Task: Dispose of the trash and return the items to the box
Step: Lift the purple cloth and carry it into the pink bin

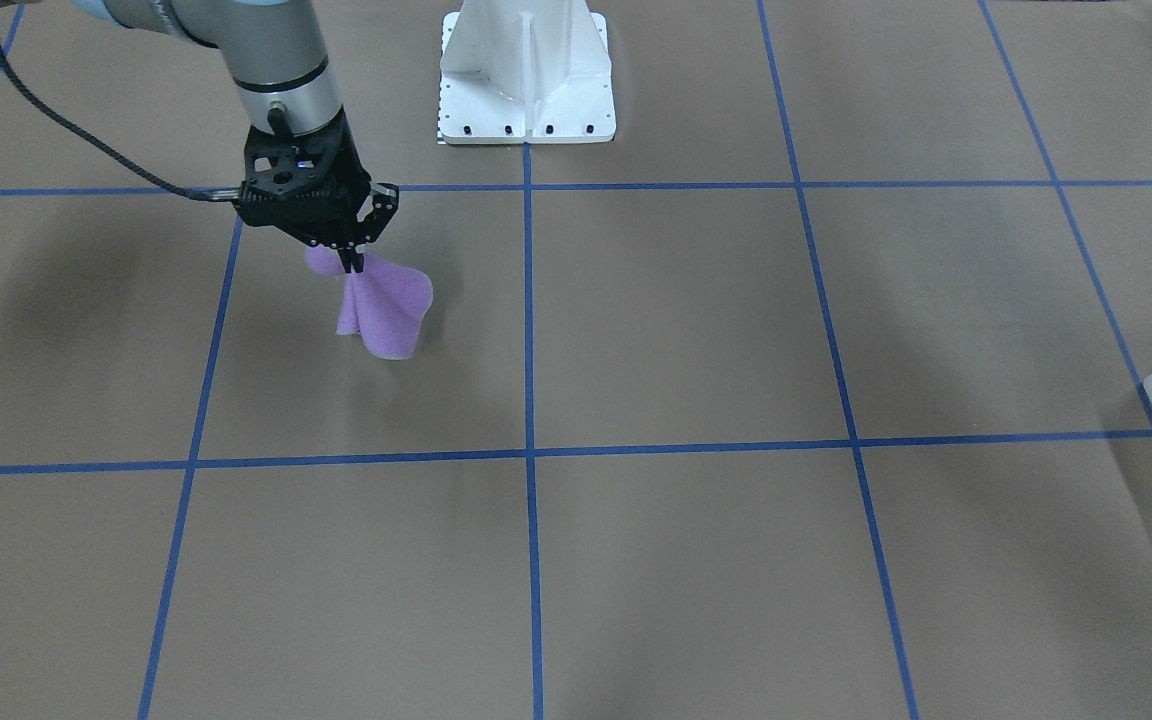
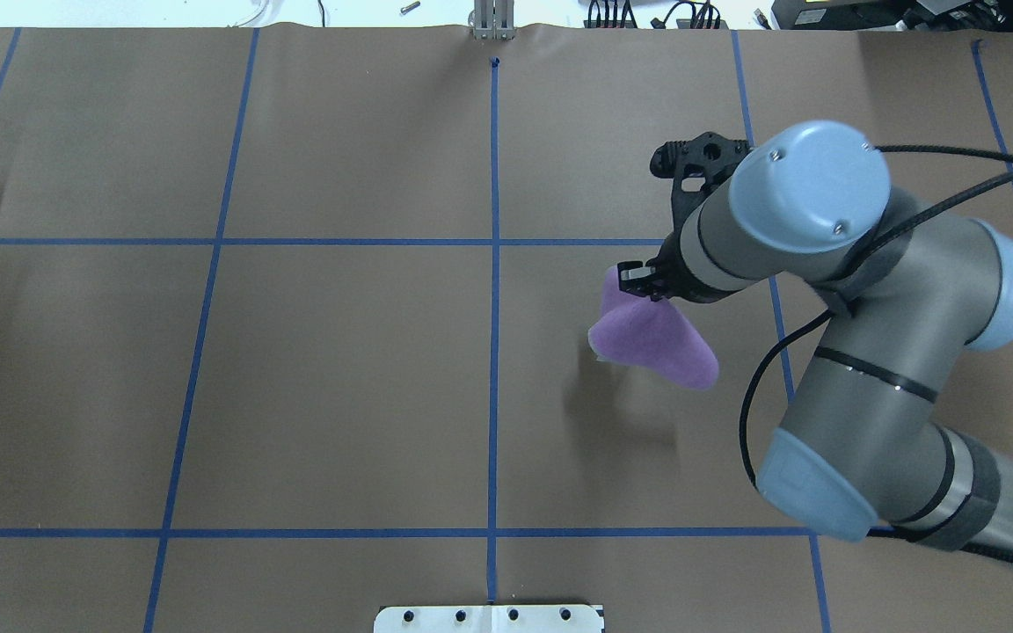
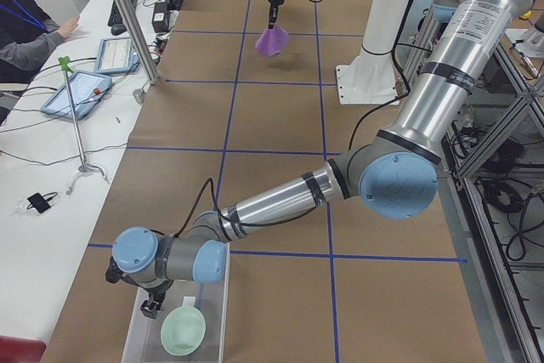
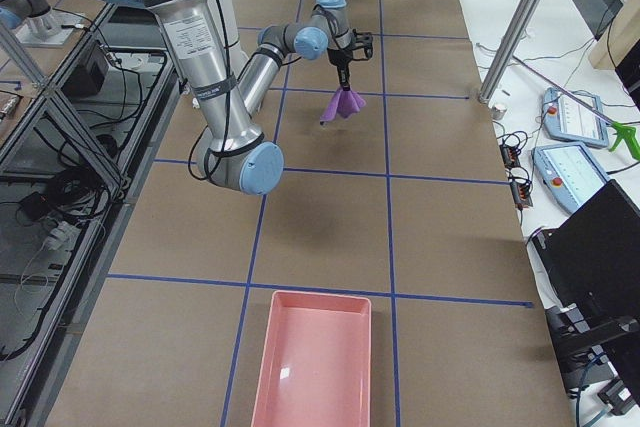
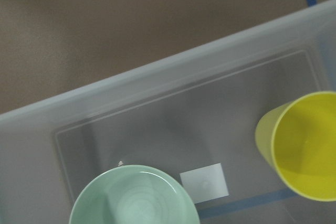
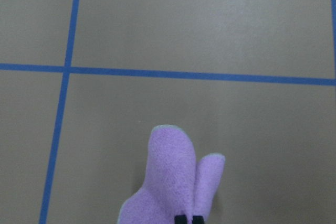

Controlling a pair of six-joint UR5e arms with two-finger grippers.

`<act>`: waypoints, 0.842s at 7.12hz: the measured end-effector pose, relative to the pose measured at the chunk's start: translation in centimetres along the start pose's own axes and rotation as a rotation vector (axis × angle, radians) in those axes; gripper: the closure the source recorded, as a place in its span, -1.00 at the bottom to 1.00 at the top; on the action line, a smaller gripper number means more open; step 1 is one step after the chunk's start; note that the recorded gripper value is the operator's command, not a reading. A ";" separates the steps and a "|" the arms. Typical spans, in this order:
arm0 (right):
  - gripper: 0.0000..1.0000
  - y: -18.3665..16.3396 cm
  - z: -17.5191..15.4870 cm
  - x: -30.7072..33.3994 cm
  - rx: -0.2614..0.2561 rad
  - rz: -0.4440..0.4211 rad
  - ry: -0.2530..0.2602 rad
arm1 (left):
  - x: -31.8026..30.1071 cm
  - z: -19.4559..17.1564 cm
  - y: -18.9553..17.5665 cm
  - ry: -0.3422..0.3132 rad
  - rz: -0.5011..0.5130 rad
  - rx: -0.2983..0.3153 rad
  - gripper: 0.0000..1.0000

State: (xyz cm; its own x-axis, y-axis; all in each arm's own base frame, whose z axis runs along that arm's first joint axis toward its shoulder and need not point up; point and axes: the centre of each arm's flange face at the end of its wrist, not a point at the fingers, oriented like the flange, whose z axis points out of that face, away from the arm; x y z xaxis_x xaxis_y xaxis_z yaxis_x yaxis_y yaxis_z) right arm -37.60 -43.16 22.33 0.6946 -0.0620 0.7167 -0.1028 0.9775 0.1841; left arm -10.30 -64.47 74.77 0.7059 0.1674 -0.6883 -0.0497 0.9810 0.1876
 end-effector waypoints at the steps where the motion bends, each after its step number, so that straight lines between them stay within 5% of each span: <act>1: 1.00 -2.4 -1.1 3.7 -0.014 -0.025 0.003 | 2.4 -2.2 0.3 0.012 -0.071 0.002 -0.98; 4: 1.00 -7.6 -3.2 17.0 -0.049 -0.114 0.040 | 11.7 -10.0 6.8 0.043 -0.178 -0.028 -0.98; 6: 1.00 -10.1 -4.9 29.9 -0.092 -0.161 0.039 | 14.3 -11.6 11.8 0.047 -0.172 -0.023 -0.98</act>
State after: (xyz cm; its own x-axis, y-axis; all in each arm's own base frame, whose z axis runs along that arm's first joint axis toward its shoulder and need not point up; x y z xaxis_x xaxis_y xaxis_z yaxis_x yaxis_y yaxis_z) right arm -12.24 -53.91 38.59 0.7244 -0.2132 0.6555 0.0762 0.9699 0.2313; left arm -8.99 -49.42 59.05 0.6719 0.0010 -0.7406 0.0522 0.9974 0.0487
